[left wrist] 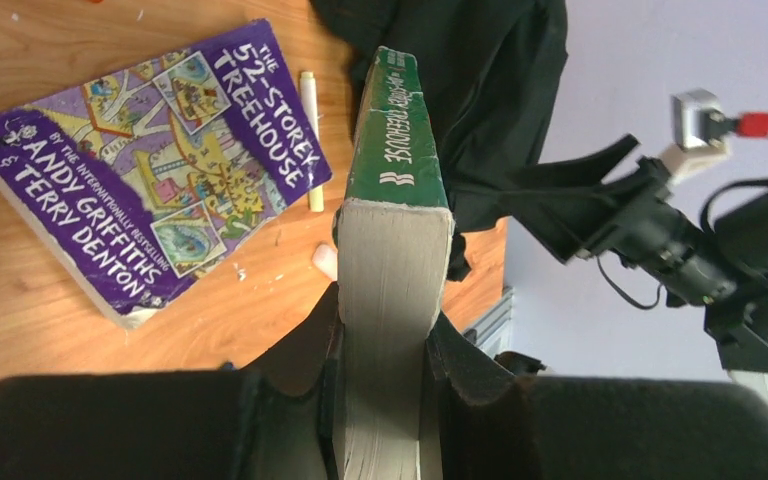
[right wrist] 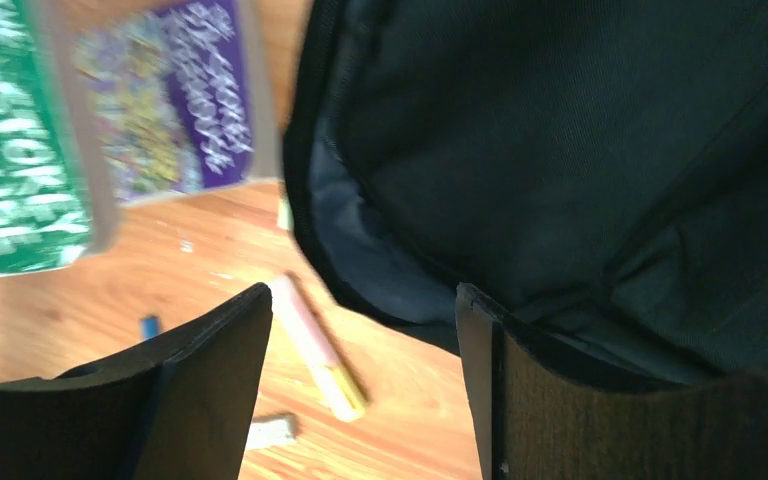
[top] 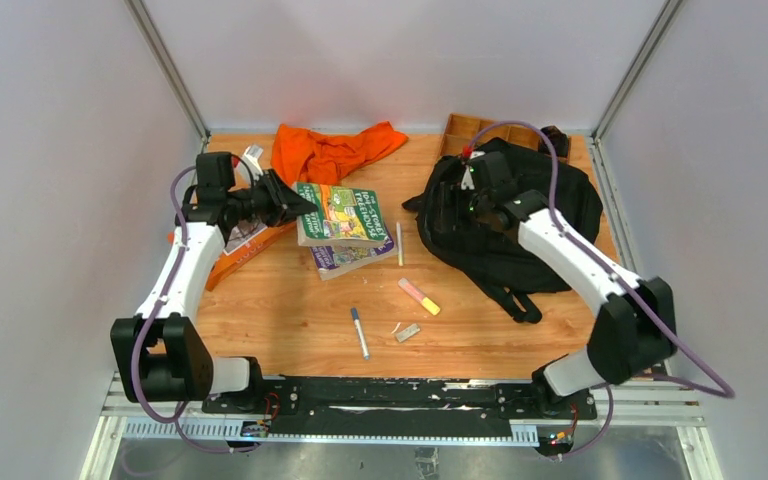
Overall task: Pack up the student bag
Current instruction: Adjust the student bag at the center of the board.
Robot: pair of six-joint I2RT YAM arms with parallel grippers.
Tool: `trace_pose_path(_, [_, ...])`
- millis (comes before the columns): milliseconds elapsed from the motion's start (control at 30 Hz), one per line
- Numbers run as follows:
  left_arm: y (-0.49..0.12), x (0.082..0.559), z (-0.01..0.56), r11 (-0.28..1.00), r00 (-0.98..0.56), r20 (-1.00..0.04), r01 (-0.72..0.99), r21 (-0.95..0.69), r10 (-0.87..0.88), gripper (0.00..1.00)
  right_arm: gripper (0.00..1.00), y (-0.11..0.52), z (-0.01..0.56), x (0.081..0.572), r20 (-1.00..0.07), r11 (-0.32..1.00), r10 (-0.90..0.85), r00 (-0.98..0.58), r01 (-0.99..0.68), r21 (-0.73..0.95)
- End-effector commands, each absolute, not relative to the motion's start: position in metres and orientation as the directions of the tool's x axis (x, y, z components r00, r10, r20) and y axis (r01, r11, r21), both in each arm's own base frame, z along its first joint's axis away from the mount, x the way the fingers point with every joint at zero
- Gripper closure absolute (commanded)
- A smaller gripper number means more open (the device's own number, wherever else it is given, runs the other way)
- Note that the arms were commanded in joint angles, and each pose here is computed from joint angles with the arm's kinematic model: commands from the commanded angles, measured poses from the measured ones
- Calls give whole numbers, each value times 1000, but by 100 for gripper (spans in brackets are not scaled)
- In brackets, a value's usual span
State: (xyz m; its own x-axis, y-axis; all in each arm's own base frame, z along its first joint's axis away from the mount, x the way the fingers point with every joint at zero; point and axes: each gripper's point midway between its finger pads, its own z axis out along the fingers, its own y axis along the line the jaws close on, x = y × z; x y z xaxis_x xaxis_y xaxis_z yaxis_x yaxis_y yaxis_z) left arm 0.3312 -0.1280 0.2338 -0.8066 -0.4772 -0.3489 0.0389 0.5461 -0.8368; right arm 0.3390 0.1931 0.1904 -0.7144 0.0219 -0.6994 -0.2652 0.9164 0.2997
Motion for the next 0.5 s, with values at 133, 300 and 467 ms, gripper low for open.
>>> trace_pose_path(133, [-132,311,251,560,-806,-419,134,-818,-418,100,29,195,160,357,-639,950,-63,-766,-242,196])
trace_pose_path(300, [-132,308,254,557,-801,-426,142,-818,-420,100,27,203,162,368,-649,948,-33,-760,-229,221])
trace_pose_path(467, [-134,305,250,544,-809,-410,136,-828,-422,100,26,205,154,383,-653,957,-21,-757,-204,206])
